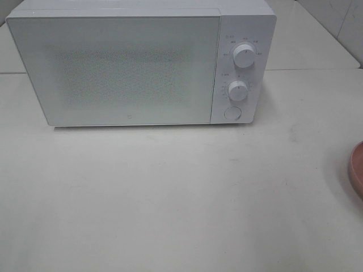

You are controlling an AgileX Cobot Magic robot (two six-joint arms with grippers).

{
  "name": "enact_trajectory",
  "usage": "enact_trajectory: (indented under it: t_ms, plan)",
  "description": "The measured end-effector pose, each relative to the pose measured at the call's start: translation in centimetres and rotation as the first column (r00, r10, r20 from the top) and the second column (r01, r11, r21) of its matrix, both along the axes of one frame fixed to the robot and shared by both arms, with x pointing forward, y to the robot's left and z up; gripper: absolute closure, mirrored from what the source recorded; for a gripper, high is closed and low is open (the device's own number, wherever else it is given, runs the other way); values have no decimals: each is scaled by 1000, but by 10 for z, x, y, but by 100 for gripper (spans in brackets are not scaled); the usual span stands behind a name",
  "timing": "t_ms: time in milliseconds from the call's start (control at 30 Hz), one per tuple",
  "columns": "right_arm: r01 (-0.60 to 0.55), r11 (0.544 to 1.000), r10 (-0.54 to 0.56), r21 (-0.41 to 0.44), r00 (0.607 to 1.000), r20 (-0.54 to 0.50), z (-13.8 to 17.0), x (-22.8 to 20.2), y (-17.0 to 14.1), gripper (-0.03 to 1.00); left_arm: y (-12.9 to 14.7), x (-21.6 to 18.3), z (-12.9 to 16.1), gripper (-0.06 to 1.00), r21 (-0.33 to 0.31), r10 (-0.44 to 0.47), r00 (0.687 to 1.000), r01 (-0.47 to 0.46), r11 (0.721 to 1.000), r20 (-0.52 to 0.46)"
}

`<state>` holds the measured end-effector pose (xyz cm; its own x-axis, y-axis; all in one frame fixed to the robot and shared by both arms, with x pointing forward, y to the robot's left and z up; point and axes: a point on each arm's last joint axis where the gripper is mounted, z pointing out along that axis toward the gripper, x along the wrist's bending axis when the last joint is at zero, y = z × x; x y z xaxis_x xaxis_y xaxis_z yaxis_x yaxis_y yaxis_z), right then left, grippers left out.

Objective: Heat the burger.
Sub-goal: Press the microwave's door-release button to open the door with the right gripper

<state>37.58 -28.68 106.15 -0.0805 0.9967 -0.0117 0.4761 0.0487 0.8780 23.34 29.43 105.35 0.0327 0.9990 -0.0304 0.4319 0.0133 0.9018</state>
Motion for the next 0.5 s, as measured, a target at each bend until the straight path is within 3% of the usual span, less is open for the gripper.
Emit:
enact_trajectory:
  t_ms: [233, 500]
  plan:
    - [-7, 1000, 7, 2, 1000, 2, -9, 25, 3, 20, 0, 0, 0, -5, 0, 0, 1000, 0, 1000, 0]
    - [-20, 1000, 19, 15, 996, 86, -15, 55, 7, 20, 0, 0, 0, -5, 0, 0, 1000, 0, 1000, 0]
